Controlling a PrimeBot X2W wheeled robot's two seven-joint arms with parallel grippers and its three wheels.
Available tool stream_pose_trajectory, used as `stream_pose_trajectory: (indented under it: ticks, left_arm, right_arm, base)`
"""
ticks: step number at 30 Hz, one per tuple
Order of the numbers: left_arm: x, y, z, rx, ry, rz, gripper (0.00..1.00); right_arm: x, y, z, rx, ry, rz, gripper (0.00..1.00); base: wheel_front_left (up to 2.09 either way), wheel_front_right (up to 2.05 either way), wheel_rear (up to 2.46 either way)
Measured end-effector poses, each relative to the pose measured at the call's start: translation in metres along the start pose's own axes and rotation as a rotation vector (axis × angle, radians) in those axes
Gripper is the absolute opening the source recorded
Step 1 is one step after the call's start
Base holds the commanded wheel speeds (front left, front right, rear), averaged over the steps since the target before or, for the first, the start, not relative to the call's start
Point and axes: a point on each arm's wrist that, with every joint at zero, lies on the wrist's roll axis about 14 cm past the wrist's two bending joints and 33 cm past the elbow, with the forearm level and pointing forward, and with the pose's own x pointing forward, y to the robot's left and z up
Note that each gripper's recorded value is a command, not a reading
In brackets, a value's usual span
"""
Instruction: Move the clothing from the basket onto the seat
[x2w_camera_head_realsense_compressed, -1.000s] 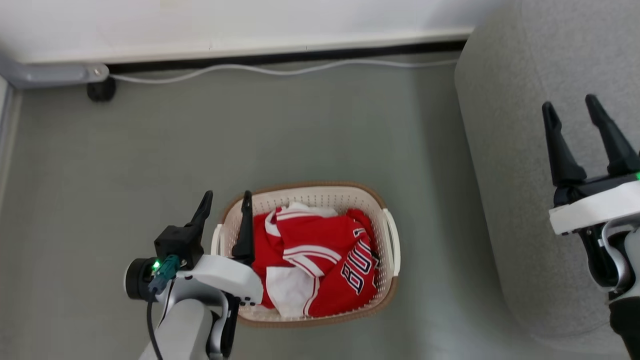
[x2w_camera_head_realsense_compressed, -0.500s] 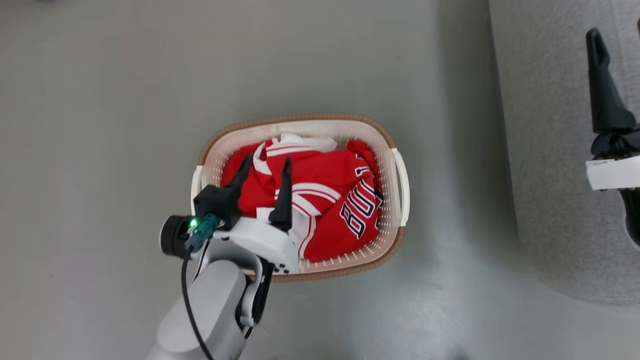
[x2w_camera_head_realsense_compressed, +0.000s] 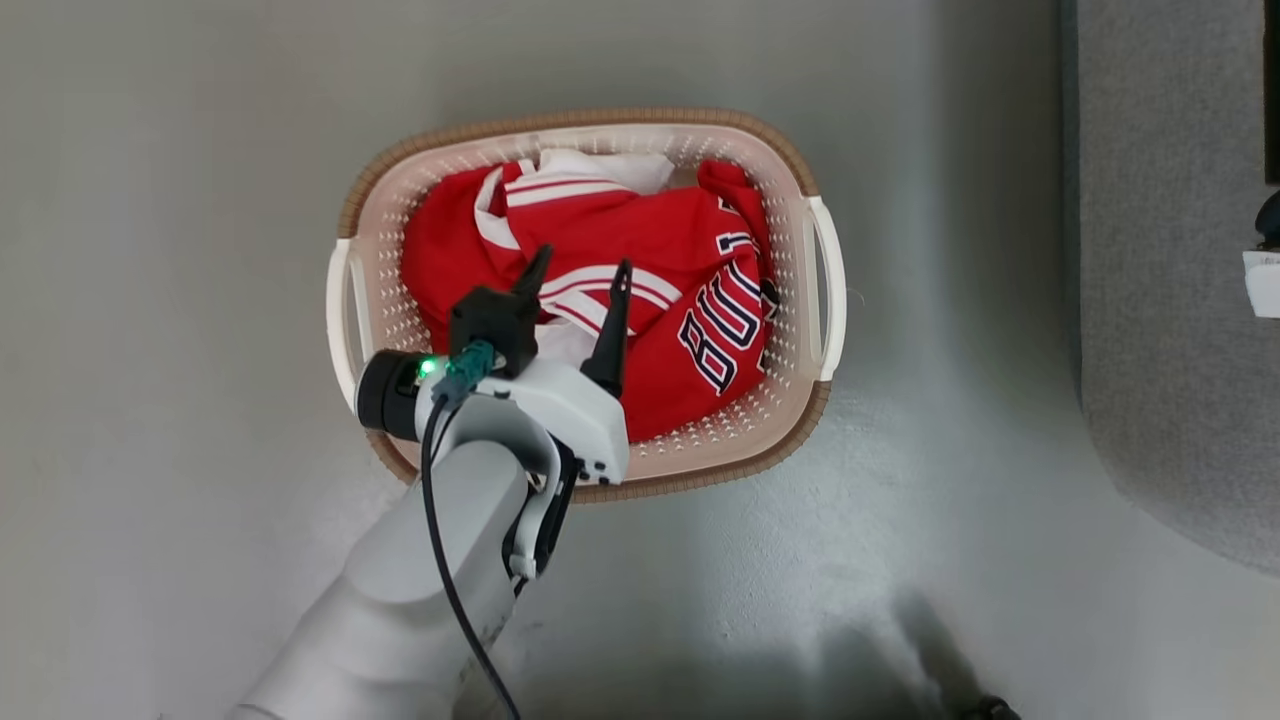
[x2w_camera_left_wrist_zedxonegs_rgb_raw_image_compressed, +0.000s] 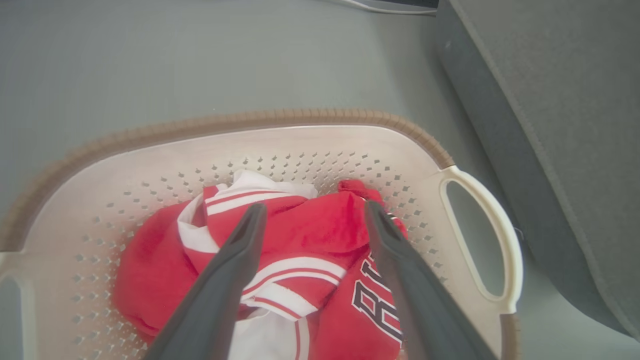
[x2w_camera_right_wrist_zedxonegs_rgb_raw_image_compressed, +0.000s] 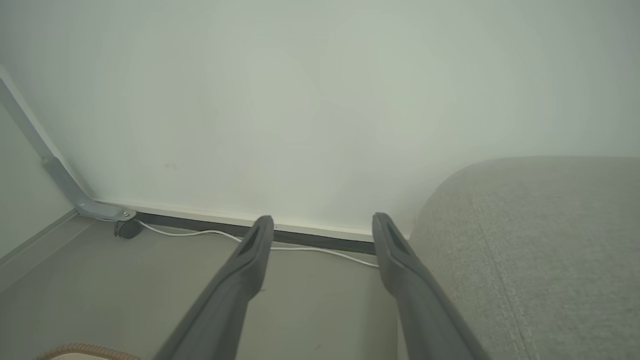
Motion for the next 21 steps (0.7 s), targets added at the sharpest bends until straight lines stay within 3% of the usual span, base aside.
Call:
stream_pose_trajectory:
  ticks: [9, 21]
  left_arm:
    - [0.031, 0.028, -0.033, -0.014, 0.111, 0.097, 1.00]
    - [0.054, 0.060, -0.081, 0.001, 0.254, 0.222, 1.00]
  right_arm:
    - [0.013, 0.012, -0.020, 0.005, 0.003, 0.068, 1.00]
    - [0.015, 0.007, -0.048, 0.012, 0.037, 0.073, 1.00]
  base:
    - [0.00, 0.00, 0.00]
    - [0.00, 0.00, 0.00]
